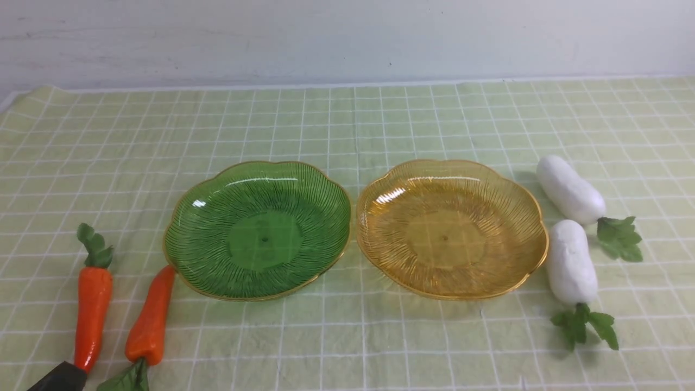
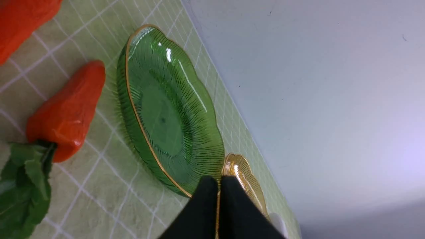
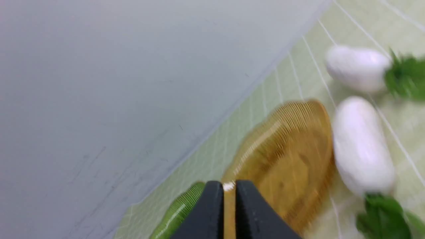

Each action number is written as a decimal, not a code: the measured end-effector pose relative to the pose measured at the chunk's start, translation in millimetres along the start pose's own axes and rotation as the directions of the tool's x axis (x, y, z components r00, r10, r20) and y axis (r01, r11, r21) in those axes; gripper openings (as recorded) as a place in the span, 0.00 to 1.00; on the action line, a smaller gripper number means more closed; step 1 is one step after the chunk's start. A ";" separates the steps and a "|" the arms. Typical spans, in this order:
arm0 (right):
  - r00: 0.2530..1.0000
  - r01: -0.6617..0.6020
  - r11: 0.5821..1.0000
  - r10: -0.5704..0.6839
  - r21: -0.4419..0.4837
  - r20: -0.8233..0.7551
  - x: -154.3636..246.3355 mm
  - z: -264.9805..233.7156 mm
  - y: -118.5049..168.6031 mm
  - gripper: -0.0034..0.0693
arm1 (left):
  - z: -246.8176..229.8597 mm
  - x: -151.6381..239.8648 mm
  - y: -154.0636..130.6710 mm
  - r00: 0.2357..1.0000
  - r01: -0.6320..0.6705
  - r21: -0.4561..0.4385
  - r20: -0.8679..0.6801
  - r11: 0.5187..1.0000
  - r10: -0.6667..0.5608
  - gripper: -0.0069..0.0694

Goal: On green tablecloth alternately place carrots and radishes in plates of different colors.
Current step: 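Place the white radish on the plate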

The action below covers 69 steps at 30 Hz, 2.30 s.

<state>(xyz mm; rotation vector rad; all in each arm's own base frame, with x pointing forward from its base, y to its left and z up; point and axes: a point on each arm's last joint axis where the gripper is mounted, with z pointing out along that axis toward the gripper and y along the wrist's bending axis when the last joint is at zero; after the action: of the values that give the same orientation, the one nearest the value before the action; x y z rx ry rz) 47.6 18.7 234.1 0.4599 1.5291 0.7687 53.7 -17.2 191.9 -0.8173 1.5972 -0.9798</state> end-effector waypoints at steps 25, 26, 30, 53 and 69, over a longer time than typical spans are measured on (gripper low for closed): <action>0.481 0.492 0.860 -0.140 0.135 -0.865 -30.8 184.2 -20.4 0.17 | 73.9 -19.9 -62.8 0.515 -0.572 -0.094 -0.814 0.815 0.267 0.09; 0.479 0.492 0.860 -0.137 0.136 -0.867 -30.5 185.9 -21.2 0.17 | 74.3 -19.9 -62.4 0.514 -0.572 -0.096 -0.816 0.815 0.265 0.09; 0.417 0.510 0.854 -0.140 0.104 -0.898 -25.0 215.4 -36.0 0.31 | 78.0 -19.1 -59.2 0.485 -0.586 -0.079 -0.831 0.806 0.271 0.13; 0.413 0.511 0.841 -0.056 0.180 -0.909 19.2 263.0 -99.9 0.85 | 78.0 -19.0 -59.2 0.481 -0.589 -0.074 -0.832 0.805 0.276 0.24; 0.287 0.512 0.856 -0.092 0.072 -0.953 -16.4 261.9 -58.5 0.63 | 72.7 -15.4 -58.6 0.434 -0.580 -0.066 -0.869 0.812 0.239 0.24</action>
<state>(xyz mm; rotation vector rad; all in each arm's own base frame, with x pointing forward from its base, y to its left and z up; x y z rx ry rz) 315.5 17.7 211.4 -0.1286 2.8256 0.3722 129.6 -42.8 242.2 -0.0543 2.7340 -0.7131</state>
